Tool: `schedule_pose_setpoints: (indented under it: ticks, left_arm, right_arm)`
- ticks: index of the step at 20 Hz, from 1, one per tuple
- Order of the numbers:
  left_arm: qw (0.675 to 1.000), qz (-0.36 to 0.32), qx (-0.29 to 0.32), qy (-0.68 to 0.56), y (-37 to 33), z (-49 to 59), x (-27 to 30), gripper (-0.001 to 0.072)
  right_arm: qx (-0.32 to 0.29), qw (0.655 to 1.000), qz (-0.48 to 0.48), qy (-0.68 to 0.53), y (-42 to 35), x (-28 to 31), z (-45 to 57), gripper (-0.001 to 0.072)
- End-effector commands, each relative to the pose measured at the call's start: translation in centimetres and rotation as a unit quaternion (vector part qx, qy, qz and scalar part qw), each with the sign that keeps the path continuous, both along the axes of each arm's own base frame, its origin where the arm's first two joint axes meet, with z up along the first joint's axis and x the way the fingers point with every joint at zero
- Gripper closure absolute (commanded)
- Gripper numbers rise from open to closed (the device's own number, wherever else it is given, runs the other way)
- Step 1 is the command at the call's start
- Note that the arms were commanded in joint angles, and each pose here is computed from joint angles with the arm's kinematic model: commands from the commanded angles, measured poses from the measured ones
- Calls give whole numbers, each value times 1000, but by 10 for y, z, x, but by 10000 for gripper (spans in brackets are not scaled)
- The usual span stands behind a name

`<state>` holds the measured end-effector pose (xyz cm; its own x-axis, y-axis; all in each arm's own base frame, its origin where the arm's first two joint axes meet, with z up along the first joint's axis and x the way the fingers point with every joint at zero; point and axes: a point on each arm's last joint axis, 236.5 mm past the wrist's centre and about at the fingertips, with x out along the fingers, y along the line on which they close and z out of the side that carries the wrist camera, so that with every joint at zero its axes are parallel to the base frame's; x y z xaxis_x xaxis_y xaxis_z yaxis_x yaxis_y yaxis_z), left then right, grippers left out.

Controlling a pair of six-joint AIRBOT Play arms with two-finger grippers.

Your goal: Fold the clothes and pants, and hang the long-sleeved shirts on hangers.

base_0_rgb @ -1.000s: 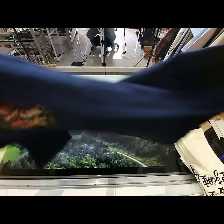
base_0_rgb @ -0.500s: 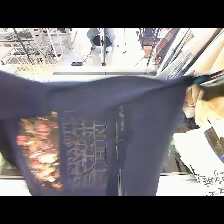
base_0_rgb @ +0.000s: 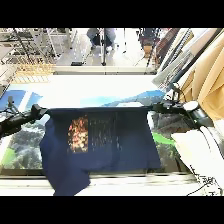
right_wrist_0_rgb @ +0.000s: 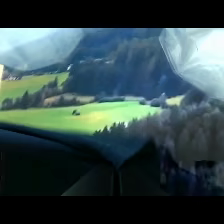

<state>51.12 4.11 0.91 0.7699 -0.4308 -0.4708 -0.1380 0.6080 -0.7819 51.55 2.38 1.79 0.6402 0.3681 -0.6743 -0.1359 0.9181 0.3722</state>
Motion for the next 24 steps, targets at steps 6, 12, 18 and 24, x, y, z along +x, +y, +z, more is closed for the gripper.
schedule_pose_setpoints:
  ticks: [6,12,18,24]
  left_arm:
    - [980,-135,-55,134,-21,-47,-48,702]
    - [958,-199,-46,203,-25,-62,-93,701]
    - [938,-248,-67,234,-33,-57,-124,210]
    - [899,-195,89,382,4,-101,-238,267]
  right_arm:
    - [53,986,75,141,34,-40,-30,700]
    - [45,951,77,294,31,-107,-66,700]
    - [11,956,44,290,10,-106,-76,246]
    - [40,929,15,366,-35,-180,-88,252]
